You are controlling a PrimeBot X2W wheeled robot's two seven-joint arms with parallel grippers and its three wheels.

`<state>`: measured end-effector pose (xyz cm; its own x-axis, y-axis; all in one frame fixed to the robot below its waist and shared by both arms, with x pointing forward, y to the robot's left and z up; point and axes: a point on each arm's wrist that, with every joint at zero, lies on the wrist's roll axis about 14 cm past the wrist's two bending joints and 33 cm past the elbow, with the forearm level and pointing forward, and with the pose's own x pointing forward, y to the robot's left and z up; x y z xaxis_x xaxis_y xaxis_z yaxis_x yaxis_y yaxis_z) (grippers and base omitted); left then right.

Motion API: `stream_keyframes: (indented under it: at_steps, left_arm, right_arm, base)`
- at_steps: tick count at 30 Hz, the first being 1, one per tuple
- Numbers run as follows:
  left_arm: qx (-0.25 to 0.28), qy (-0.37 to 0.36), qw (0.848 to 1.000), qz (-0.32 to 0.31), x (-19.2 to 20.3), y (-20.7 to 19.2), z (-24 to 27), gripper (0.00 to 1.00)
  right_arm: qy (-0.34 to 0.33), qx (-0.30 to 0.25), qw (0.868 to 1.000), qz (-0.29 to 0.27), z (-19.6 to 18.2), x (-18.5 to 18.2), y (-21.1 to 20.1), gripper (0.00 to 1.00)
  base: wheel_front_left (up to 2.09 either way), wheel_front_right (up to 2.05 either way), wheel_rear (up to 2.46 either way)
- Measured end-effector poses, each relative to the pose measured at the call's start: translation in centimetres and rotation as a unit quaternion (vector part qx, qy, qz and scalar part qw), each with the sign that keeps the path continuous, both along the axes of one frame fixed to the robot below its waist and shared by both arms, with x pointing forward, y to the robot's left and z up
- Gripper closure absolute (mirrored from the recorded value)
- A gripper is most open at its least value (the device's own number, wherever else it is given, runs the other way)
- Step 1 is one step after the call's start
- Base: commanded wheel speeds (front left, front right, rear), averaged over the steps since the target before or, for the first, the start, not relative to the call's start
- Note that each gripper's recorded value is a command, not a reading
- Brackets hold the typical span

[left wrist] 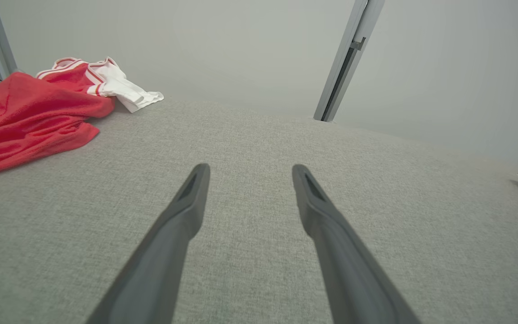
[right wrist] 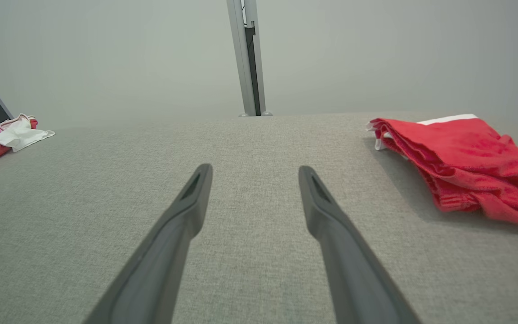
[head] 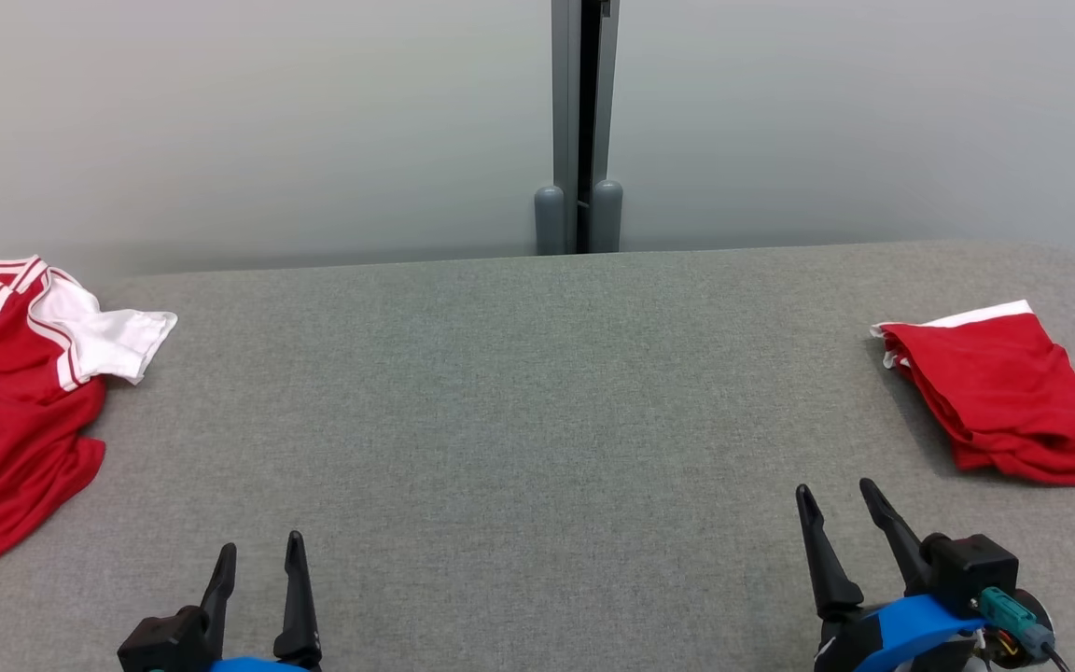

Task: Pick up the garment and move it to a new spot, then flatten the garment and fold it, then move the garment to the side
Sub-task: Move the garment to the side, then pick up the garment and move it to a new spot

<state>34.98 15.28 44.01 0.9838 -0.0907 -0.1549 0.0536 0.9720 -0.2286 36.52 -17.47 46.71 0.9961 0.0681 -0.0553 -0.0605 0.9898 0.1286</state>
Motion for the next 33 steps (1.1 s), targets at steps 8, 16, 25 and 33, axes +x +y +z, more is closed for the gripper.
stream_keyframes:
  at_steps: [8, 16, 25, 33]
  left_arm:
    - [-0.005, 0.004, 1.000, -0.006, 0.0, -0.7, -0.2, 0.00]
    - [-0.006, 0.007, 1.000, -0.008, 0.1, -0.9, -0.3, 0.00]
    - [-0.008, -0.001, 1.000, 0.014, -0.7, 0.5, 0.1, 0.00]
    - [0.004, -0.027, 0.995, 0.096, -3.4, 5.9, 1.6, 0.00]
  right_arm:
    - [-0.002, -0.007, 1.000, 0.005, 0.1, -0.5, 0.2, 0.00]
    - [0.002, -0.007, 1.000, 0.007, -0.2, -0.4, 0.4, 0.00]
    - [0.002, -0.007, 1.000, 0.027, -0.1, 0.4, 1.7, 0.00]
    - [-0.013, -0.001, 0.994, 0.112, 1.0, 2.2, 7.7, 0.00]
  base:
    - [0.00, 0.00, 0.00]
    - [0.00, 0.00, 0.00]
    - [0.00, 0.00, 0.00]
    - [0.00, 0.00, 0.00]
